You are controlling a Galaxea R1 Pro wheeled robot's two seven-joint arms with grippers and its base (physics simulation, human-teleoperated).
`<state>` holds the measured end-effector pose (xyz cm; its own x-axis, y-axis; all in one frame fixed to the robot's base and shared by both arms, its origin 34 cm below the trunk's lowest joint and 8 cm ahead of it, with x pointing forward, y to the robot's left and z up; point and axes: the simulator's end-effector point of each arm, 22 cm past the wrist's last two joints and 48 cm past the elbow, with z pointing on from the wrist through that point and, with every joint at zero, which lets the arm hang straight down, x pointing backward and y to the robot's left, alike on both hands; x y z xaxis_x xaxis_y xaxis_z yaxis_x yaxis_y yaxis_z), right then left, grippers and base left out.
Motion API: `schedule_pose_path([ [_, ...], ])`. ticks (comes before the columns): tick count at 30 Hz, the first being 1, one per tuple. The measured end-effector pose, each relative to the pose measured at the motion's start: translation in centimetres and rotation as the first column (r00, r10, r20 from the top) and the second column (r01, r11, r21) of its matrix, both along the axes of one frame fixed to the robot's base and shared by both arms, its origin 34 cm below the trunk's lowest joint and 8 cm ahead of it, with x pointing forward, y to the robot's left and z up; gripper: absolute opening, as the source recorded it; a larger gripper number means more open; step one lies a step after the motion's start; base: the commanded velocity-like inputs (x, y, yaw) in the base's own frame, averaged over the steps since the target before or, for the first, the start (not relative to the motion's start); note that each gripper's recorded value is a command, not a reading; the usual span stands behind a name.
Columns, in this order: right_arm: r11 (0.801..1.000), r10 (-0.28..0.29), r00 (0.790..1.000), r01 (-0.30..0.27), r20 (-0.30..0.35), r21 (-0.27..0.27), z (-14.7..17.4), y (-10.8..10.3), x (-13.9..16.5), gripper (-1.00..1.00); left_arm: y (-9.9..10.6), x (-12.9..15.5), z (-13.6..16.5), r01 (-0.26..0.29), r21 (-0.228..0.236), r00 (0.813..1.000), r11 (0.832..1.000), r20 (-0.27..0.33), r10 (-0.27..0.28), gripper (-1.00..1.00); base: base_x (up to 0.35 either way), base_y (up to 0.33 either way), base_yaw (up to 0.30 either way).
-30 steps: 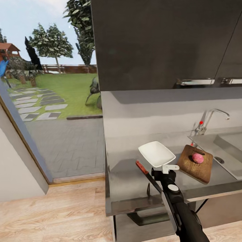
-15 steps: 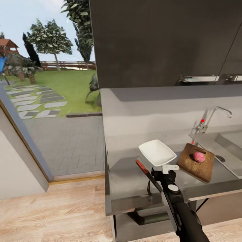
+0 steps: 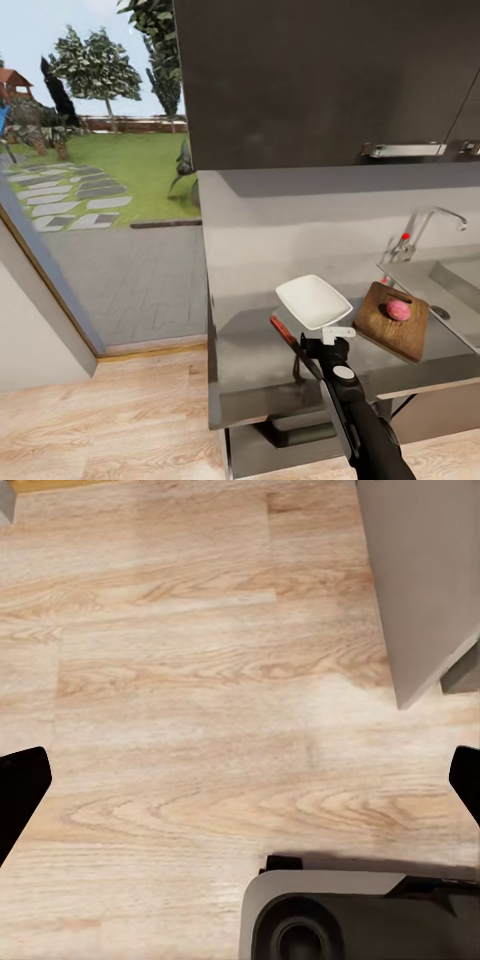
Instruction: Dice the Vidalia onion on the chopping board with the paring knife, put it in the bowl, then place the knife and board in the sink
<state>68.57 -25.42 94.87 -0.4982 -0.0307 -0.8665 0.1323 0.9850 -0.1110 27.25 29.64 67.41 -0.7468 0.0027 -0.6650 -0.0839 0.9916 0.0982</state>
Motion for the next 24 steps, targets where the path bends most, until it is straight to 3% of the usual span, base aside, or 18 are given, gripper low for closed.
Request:
schedule_pose_path([
  [8, 1.0, 0.0, 1.0, 0.0, -0.013, -0.001, -0.8, 0.0, -0.1, 1.0, 0.0, -0.4, -0.2, 0.0, 0.0, 1.0, 1.0, -0.013, 0.0, 1.0, 0.201, 0.0, 0.0],
  [24, 1.0, 0.0, 0.999, 0.0, -0.036, -0.001, -2.1, 0.0, -0.2, 1.0, 0.0, -1.2, -0.6, -0.001, 0.0, 0.999, 1.0, -0.036, 0.001, 1.0, 0.007, 0.02, 0.0],
])
